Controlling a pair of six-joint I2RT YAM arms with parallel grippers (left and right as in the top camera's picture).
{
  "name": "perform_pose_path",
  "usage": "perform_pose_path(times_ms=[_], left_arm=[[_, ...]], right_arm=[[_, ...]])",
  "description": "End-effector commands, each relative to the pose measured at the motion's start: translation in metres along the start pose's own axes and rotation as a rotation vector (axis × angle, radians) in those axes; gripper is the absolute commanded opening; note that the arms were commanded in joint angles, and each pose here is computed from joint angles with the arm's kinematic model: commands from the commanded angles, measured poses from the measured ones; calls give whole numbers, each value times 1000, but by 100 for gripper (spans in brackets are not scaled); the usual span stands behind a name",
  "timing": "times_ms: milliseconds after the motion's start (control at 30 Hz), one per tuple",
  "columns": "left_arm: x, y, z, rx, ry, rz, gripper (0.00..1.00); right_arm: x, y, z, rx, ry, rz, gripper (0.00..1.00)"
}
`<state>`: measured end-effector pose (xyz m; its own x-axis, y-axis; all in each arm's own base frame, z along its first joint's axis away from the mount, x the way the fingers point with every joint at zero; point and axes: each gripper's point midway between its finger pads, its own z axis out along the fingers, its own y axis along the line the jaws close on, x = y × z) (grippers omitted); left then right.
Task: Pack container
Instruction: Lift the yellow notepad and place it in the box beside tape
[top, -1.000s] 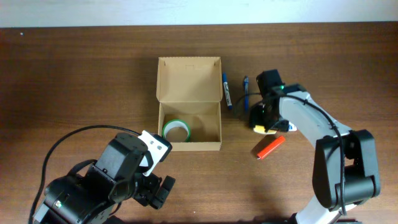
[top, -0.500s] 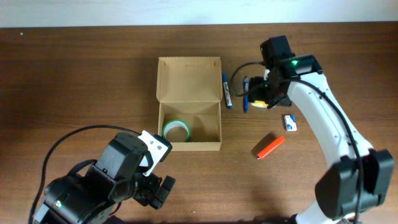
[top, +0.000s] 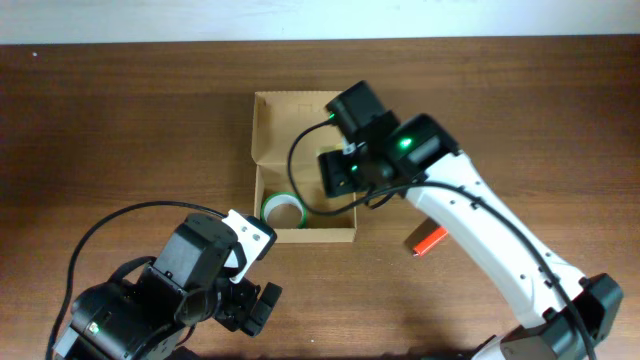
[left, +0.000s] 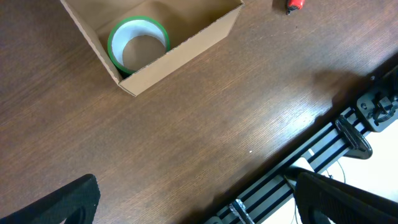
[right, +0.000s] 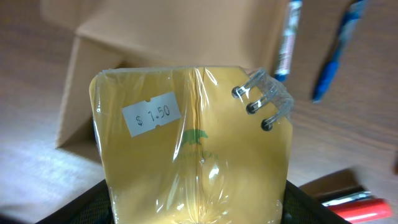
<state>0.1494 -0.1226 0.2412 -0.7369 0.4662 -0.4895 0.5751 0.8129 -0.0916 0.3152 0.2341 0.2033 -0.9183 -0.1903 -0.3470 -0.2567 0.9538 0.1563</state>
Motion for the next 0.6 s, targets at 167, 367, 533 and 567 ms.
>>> perform_pose_path(times_ms=[167,367,533,567], left_arm=[[-3,-3,-5,13,-19,-3,100],[-3,-3,-5,13,-19,-3,100],[-3,-3,-5,13,-19,-3,100],[-3,-3,-5,13,-19,-3,100]], right_arm=[[19,29,37,2,62,33,74],[29,22,63,45,66,106,74],[40,16,82,58,73,151,74],[42,15,86,60,76,158,74]])
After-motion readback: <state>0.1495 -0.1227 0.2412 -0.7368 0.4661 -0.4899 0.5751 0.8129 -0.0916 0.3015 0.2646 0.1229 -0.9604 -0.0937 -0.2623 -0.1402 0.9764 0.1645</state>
